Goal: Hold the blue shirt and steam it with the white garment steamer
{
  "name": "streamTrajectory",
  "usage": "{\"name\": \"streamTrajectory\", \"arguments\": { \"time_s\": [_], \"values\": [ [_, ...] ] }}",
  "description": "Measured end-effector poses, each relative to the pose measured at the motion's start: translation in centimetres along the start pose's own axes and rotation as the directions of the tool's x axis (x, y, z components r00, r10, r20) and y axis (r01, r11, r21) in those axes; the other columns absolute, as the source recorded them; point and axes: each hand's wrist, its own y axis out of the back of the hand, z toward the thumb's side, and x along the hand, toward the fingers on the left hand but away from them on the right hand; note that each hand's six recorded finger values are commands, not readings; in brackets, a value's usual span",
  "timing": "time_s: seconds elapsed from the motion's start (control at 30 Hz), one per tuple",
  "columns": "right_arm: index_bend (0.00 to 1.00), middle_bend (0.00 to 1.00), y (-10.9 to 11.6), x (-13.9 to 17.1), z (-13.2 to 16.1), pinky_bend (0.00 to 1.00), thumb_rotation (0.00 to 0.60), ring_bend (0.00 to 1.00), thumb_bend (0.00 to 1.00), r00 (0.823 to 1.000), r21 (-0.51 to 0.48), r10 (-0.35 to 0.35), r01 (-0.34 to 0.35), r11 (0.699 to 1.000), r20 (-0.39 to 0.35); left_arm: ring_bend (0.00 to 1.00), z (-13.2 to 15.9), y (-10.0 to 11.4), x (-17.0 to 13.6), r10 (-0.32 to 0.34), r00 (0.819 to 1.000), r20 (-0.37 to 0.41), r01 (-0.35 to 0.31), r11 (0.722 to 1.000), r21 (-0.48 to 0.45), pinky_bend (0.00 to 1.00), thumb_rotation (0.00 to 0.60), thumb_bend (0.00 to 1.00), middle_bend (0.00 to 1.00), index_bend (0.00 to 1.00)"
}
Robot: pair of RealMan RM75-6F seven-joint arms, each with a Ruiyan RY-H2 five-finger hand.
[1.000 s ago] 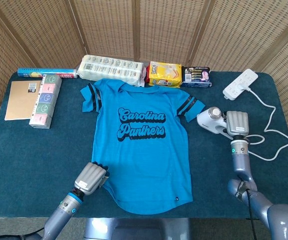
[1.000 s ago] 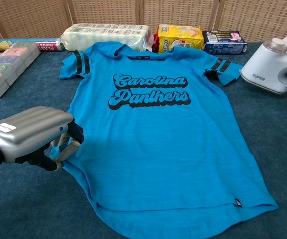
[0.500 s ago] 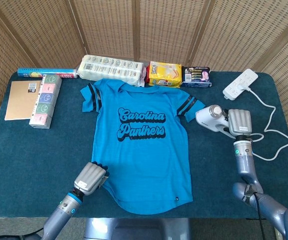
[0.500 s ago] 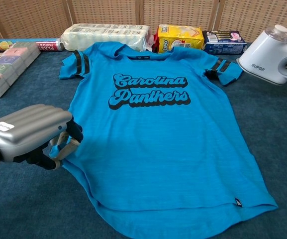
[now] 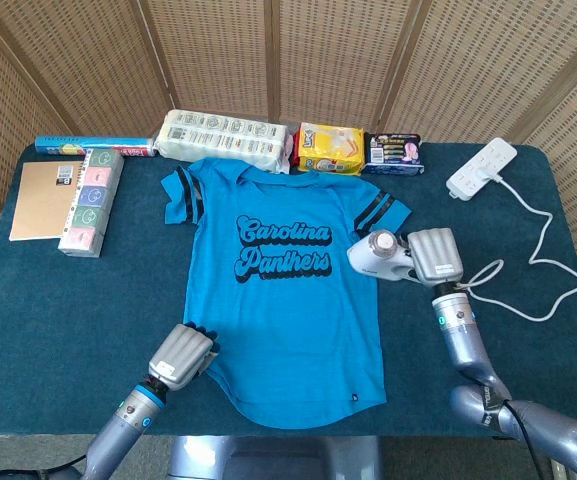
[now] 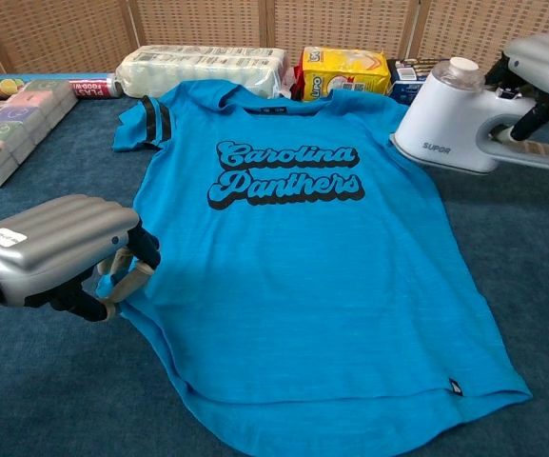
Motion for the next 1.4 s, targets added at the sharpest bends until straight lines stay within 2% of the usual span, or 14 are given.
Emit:
{"name": "streamTrajectory", "arguments": {
  "time_s": [0.17,0.4,0.8,1.4],
  "values": [
    [0.71,0.76,0.0,0.3,2.2,0.81,0.6,0.81,0.36,0.999,0.037,0.024,-0.022,0.999,-0.031,0.57,0.0,-0.1,0.2,-0.004,1.0,0.001,0.004,1.0,0.001,0.5,0.6,0.44,0.71,0.81],
    [0.71,0.76,-1.4,0.9,5.8,0.81,0.6,0.81,0.36,0.995,0.06,0.07,-0.065,0.996,-0.073,0.57,-0.1,-0.2,0.2,-0.006,1.0,-0.001,0.006,1.0,0.0,0.5,0.6,0.44,0.71,0.81],
    [0.71,0.76,-3.5,1.4,8.6,0.81,0.6,0.81,0.36,0.989,0.113,0.109,-0.098,0.989,-0.096,0.57,-0.1,-0.5,0.3,-0.017,1.0,0.001,0.017,1.0,-0.002,0.5,0.6,0.44,0.71,0.81],
    [0.7,0.76,-4.7,2.3,13.7,0.81,0.6,0.81,0.36,0.977,0.115,0.141,-0.124,0.986,-0.162,0.57,-0.5,-0.8,0.1,-0.02,1.0,-0.002,0.02,1.0,0.008,0.5,0.6,0.44,0.71,0.81]
  ]
}}
